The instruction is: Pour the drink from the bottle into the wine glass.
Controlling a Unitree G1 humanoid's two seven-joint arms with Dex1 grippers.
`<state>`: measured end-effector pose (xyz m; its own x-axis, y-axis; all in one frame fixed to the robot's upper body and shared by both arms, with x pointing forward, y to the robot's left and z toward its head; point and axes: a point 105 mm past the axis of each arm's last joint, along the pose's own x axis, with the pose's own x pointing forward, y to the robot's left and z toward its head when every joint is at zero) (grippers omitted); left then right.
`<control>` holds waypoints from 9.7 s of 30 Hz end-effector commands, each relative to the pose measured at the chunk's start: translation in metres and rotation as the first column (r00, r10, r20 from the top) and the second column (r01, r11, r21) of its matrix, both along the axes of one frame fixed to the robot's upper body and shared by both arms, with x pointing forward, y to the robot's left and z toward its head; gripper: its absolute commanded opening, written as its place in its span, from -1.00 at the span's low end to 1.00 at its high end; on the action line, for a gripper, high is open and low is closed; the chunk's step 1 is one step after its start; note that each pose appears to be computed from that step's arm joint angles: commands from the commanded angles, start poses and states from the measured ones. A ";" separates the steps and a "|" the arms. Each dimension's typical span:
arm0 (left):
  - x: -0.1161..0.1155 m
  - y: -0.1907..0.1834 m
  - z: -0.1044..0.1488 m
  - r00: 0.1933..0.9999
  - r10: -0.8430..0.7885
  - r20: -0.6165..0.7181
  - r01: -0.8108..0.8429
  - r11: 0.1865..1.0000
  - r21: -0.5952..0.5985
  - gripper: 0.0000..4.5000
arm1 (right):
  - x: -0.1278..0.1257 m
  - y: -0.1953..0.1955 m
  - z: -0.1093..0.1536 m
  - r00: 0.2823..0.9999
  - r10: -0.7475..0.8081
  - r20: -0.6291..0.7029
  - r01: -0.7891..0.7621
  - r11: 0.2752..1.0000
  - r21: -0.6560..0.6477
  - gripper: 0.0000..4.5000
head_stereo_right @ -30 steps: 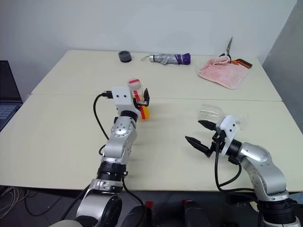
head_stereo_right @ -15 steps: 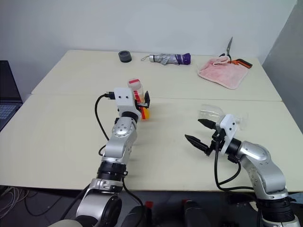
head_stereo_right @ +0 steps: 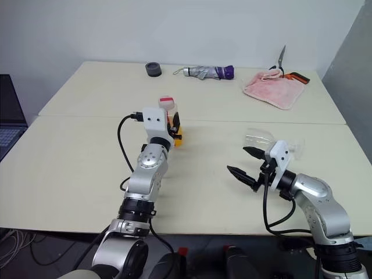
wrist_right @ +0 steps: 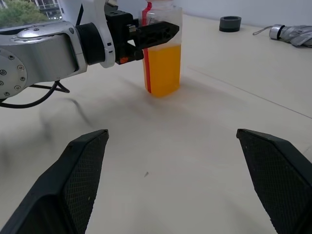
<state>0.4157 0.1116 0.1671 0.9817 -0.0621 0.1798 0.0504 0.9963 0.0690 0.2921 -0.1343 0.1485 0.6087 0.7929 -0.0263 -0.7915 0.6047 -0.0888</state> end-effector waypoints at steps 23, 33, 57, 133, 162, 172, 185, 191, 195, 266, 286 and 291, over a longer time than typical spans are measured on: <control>-0.012 0.032 0.013 0.982 -0.185 0.027 0.184 0.982 0.037 0.99 | -0.004 0.010 0.005 0.999 0.043 0.022 -0.043 0.999 -0.001 1.00; -0.006 0.035 0.019 0.978 -0.203 0.037 0.202 0.979 0.032 0.99 | -0.004 0.010 0.004 0.999 0.036 0.020 -0.035 0.999 -0.005 1.00; -0.004 0.033 0.026 0.966 -0.252 0.052 0.250 0.967 0.045 0.16 | -0.004 0.009 0.001 0.999 0.036 0.013 -0.036 0.999 -0.016 1.00; -0.092 -0.085 0.012 0.106 -0.975 -0.196 0.979 0.068 0.190 -0.19 | -0.009 0.072 0.081 0.991 0.044 0.124 -0.047 0.999 0.015 1.00; -0.098 -0.087 0.023 0.071 -0.980 -0.186 0.974 0.027 0.226 -0.19 | -0.008 0.060 0.059 0.908 0.417 0.043 -0.397 0.888 -0.232 -0.19; -0.098 -0.086 0.022 0.106 -0.980 -0.169 0.974 0.068 0.217 -0.19 | 0.008 0.039 0.088 0.903 0.423 0.071 -0.397 0.887 -0.235 0.14; -0.084 -0.096 0.019 0.156 -0.977 -0.148 0.972 0.125 0.196 -0.19 | -0.029 0.061 0.091 0.979 -0.067 0.192 0.051 0.995 0.086 1.00; -0.081 -0.105 0.018 0.138 -0.979 -0.148 0.973 0.107 0.203 -0.19 | -0.017 0.072 0.082 0.953 -0.240 0.183 0.222 0.969 0.112 1.00; -0.080 -0.108 0.017 0.130 -0.980 -0.151 0.973 0.096 0.210 -0.19 | -0.013 0.073 0.080 0.941 -0.287 0.177 0.266 0.955 0.131 1.00; -0.066 -0.111 0.023 0.160 -0.976 -0.145 0.958 0.118 0.260 -0.20 | -0.003 0.069 0.069 0.907 -0.397 0.138 0.369 0.909 0.191 -0.14; -0.076 -0.102 0.033 0.096 -0.981 -0.169 0.964 0.050 0.262 -0.21 | 0.039 0.039 0.081 0.931 0.349 0.107 -0.325 0.926 -0.191 0.31; -0.075 -0.098 0.031 0.115 -0.979 -0.171 0.964 0.068 0.257 -0.21 | 0.022 0.040 0.093 0.936 0.307 0.173 -0.294 0.951 -0.100 0.79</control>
<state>0.3449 0.0146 0.1812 0.0279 -0.9978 -0.0607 0.9650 0.0110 0.2618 0.3239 -0.0938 0.2219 0.3413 0.9376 -0.0656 -0.9176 0.3173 -0.2393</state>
